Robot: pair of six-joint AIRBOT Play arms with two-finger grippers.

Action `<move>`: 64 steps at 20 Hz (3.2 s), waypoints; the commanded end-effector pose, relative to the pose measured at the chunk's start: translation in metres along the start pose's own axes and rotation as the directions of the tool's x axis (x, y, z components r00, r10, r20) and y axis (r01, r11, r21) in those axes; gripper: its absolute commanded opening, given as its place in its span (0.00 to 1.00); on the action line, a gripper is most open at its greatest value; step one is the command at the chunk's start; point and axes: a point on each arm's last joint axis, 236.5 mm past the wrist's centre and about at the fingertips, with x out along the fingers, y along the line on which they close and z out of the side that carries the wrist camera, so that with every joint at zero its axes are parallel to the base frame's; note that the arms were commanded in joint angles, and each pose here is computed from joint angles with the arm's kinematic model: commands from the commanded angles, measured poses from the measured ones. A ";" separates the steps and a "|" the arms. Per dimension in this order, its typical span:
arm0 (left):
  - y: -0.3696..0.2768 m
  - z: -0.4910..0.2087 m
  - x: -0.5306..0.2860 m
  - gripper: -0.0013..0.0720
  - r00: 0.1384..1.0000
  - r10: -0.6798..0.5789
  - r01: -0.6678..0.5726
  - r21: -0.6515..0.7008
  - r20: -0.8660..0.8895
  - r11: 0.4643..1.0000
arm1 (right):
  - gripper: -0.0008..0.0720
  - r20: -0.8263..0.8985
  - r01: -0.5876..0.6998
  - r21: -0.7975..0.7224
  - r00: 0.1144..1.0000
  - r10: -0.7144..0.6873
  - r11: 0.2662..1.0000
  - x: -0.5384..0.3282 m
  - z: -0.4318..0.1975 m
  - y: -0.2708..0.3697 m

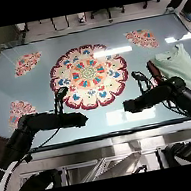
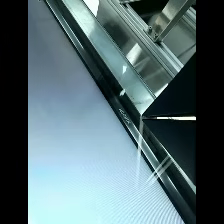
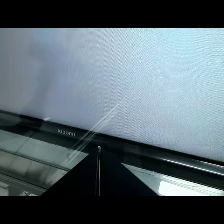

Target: Fold the shirts.

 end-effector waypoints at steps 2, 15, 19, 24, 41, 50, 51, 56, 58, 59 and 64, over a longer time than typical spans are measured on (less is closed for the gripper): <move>0.000 0.000 0.000 0.04 1.000 0.001 -0.001 0.001 0.000 1.000 | 0.05 0.000 -0.001 -0.001 1.000 0.001 1.000 0.000 0.000 0.000; 0.094 0.007 -0.086 0.03 0.935 0.347 -0.354 -0.111 -0.076 0.929 | 0.05 0.001 -0.001 -0.001 1.000 0.001 1.000 0.000 0.000 0.000; 0.196 0.008 -0.236 0.07 0.555 0.832 -0.812 -0.212 0.005 0.543 | 0.05 0.001 -0.001 -0.001 1.000 0.001 1.000 0.000 0.000 0.000; 0.283 -0.057 -0.305 0.97 0.333 0.938 -0.864 -0.429 -0.093 0.264 | 0.05 0.000 -0.001 -0.001 1.000 0.001 1.000 0.000 0.000 0.000; 0.454 -0.251 -0.223 0.09 0.533 0.651 -0.778 -0.616 -0.541 0.125 | 0.05 -0.002 -0.014 0.005 1.000 0.014 1.000 0.000 -0.001 0.003; 0.281 0.061 -0.282 0.04 0.603 0.774 -0.594 -0.539 0.195 0.598 | 0.05 -0.005 -0.013 0.004 1.000 0.013 1.000 0.000 -0.001 0.003; 0.237 0.089 -0.272 0.04 0.630 0.722 -0.572 -0.457 0.287 0.681 | 0.05 -0.004 -0.013 0.004 1.000 0.013 1.000 -0.001 -0.001 0.003; 0.073 0.111 -0.150 0.04 0.844 0.421 -0.427 -0.059 0.333 0.902 | 0.05 0.004 -0.014 -0.052 1.000 0.014 0.999 -0.006 0.002 0.005; 0.049 0.092 -0.087 0.04 0.903 0.366 -0.382 0.031 0.228 0.924 | 0.05 0.005 -0.007 -0.069 1.000 0.007 0.998 -0.012 0.004 0.007; 0.044 0.079 -0.054 0.04 0.921 0.355 -0.368 0.063 0.163 0.928 | 0.05 0.016 0.003 -0.084 1.000 -0.001 0.996 -0.017 0.007 0.007; 0.042 0.054 0.034 0.74 0.932 0.363 -0.358 0.120 -0.021 0.926 | 0.59 0.102 0.053 -0.113 0.994 -0.041 0.992 -0.043 0.034 0.004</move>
